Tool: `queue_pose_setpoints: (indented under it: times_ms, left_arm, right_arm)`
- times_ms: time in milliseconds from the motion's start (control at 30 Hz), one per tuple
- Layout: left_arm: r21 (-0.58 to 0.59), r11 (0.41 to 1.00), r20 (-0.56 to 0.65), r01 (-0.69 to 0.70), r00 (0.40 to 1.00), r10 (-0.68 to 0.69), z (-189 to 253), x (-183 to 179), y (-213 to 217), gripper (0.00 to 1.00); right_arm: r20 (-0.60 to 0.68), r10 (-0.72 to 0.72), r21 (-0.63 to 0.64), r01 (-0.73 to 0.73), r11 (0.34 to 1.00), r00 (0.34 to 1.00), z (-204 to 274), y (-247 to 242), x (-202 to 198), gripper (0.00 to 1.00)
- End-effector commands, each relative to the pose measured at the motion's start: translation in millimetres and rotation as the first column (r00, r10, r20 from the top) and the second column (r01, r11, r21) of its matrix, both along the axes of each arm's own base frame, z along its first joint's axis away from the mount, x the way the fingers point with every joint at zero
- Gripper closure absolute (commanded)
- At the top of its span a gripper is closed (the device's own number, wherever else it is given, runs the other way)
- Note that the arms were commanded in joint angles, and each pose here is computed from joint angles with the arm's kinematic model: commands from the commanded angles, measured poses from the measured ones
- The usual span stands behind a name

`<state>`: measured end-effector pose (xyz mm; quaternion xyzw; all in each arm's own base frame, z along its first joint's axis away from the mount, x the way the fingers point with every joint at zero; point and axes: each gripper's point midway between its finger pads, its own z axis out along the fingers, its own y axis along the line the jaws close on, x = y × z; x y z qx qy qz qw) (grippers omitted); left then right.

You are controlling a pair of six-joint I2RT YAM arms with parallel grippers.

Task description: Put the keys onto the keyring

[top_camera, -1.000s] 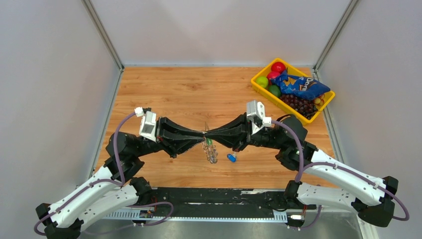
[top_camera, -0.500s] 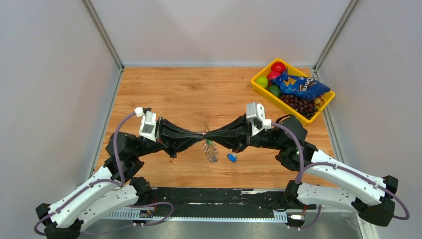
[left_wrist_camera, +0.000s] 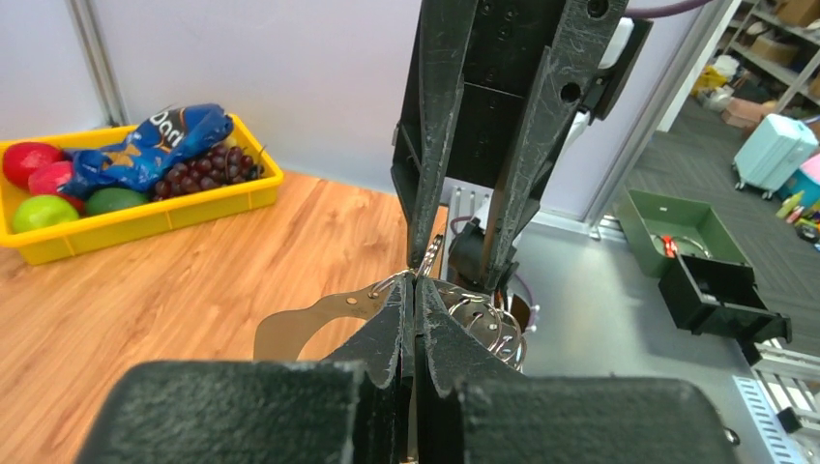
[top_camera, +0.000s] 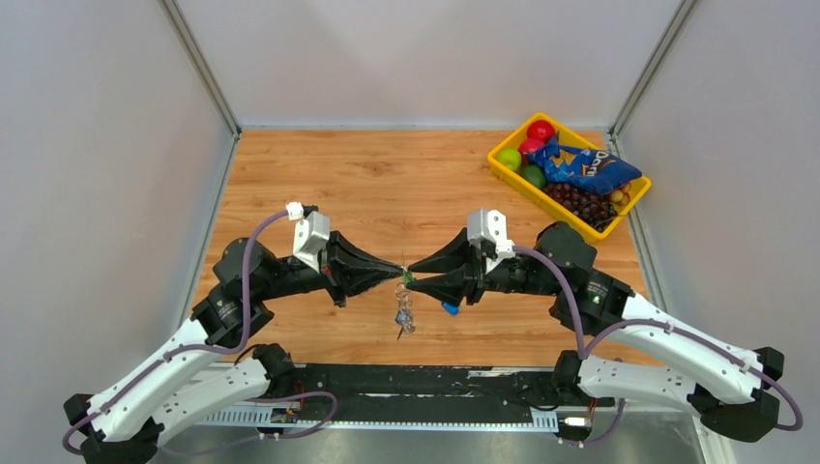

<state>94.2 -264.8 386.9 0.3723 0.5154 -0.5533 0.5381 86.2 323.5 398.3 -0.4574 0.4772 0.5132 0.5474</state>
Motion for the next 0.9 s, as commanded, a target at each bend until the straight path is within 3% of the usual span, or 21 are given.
queue_pose_setpoints:
  times_ms: [0, 233, 367, 567, 867]
  left_arm:
    - [0.025, 0.999, 0.079, -0.021, 0.997, 0.018, 19, -5, 11, 1.00]
    - [0.139, 0.990, 0.119, -0.018, 0.993, 0.001, 19, -10, 18, 1.00]
    - [0.279, 0.960, 0.081, 0.009, 0.996, -0.033, -1, -11, 19, 1.00]
    - [0.395, 0.919, 0.076, -0.014, 0.997, -0.017, -17, -2, 22, 1.00]
    - [0.451, 0.892, 0.071, -0.039, 0.997, 0.008, -25, 6, 23, 1.00]
  right_arm:
    - [0.028, -0.018, -0.096, 0.020, 0.995, 0.999, -5, -17, -4, 0.63]
    - [0.030, -0.059, -0.187, 0.063, 0.980, 0.998, -6, -27, 0, 0.61]
    - [0.017, -0.034, -0.239, 0.037, 0.970, 0.999, -10, -23, -1, 0.62]
    - [0.039, 0.009, -0.282, 0.002, 0.959, 0.999, -6, -14, -1, 0.64]
    - [0.048, 0.024, -0.341, -0.006, 0.940, 0.999, -15, 5, 10, 0.68]
